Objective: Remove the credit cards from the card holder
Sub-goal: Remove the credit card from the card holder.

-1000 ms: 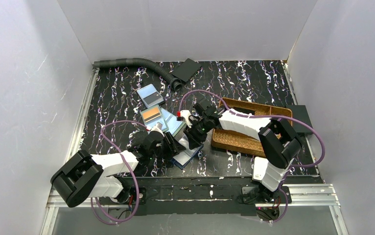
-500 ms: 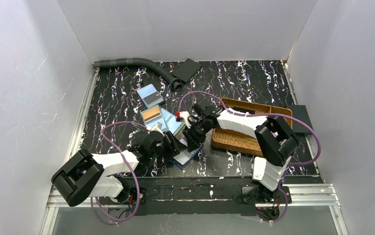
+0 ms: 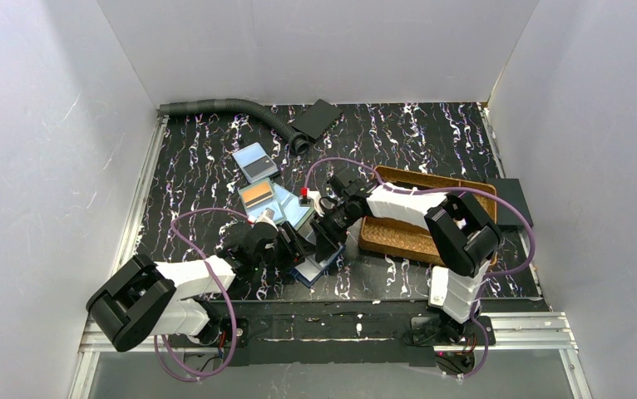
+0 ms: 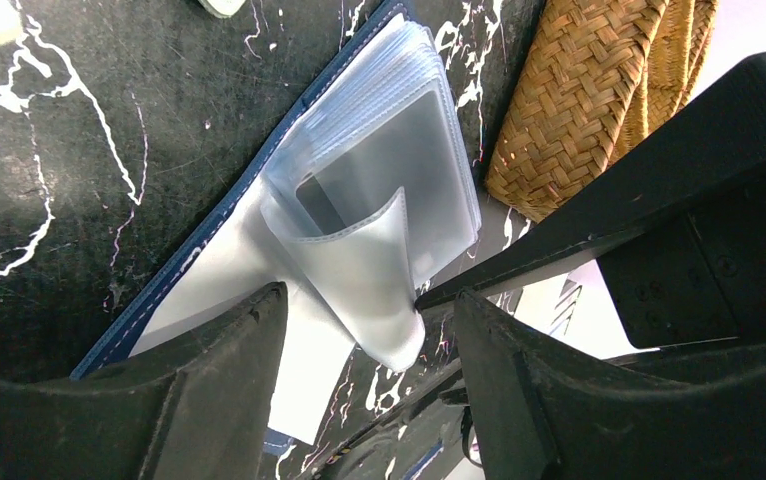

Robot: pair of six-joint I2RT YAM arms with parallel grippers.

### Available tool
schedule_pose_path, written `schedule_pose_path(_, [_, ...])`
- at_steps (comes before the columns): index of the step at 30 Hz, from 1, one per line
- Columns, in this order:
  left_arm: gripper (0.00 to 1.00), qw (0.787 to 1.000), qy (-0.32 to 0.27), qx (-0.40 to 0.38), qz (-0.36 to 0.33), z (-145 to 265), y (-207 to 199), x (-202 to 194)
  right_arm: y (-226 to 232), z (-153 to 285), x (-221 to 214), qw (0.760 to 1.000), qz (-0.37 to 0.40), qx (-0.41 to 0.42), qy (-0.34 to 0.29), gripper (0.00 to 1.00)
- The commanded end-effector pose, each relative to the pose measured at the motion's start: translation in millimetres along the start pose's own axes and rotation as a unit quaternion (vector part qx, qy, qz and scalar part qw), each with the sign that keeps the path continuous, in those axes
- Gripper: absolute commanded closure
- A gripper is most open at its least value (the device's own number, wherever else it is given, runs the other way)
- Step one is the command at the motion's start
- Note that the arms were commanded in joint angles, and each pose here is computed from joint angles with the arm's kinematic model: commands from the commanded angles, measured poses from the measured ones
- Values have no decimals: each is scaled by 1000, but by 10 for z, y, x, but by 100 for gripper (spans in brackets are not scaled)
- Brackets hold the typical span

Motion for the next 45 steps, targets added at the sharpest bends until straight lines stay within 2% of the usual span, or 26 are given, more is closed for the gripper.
schedule_pose_path(1, [39, 1000, -10, 15, 11, -28, 79, 6, 208, -49, 107, 997, 9, 72, -21, 56])
schedule_pose_path(6, [43, 999, -3, 35, 12, -68, 178, -23, 250, -35, 117, 996, 14, 85, -25, 55])
schedule_pose_path(10, [51, 999, -2, 43, 9, -75, 231, -31, 291, 6, 148, 994, 24, 99, -33, 55])
schedule_pose_path(12, [55, 999, -2, 47, 8, -79, 252, -37, 297, 26, 139, 994, 25, 103, -34, 55])
schedule_pose_path(17, [73, 999, 1, 49, -2, -86, 268, -44, 283, 114, 154, 994, 37, 97, -40, 55])
schedule_pose_path(23, [88, 999, 2, 45, -20, -58, 284, -45, 226, 392, 221, 994, 96, 33, -26, 55])
schedule_pose_path(29, [90, 999, 6, 34, -31, -12, 277, -62, 71, 625, 274, 989, 139, -41, -38, 54])
schedule_pose_path(37, [89, 999, 21, 28, -36, 17, 277, -104, -92, 518, 95, 990, 108, -76, -48, 54])
schedule_pose_path(41, [88, 999, 26, 26, -40, 21, 274, -112, -115, 483, 72, 991, 94, -73, -52, 54])
schedule_pose_path(45, [88, 998, 28, 21, -44, 39, 268, -120, -19, 437, 65, 994, 88, -25, -60, 54])
Point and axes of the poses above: each gripper's point midway between its finger pads, its own z axis back along the fingers, its own y axis along the line the jaws close on, x = y × z, the point moved 5 cm from there along z, back along the fingers, and after that the axes turned 4 degrees about z, right-handed, at the moved point
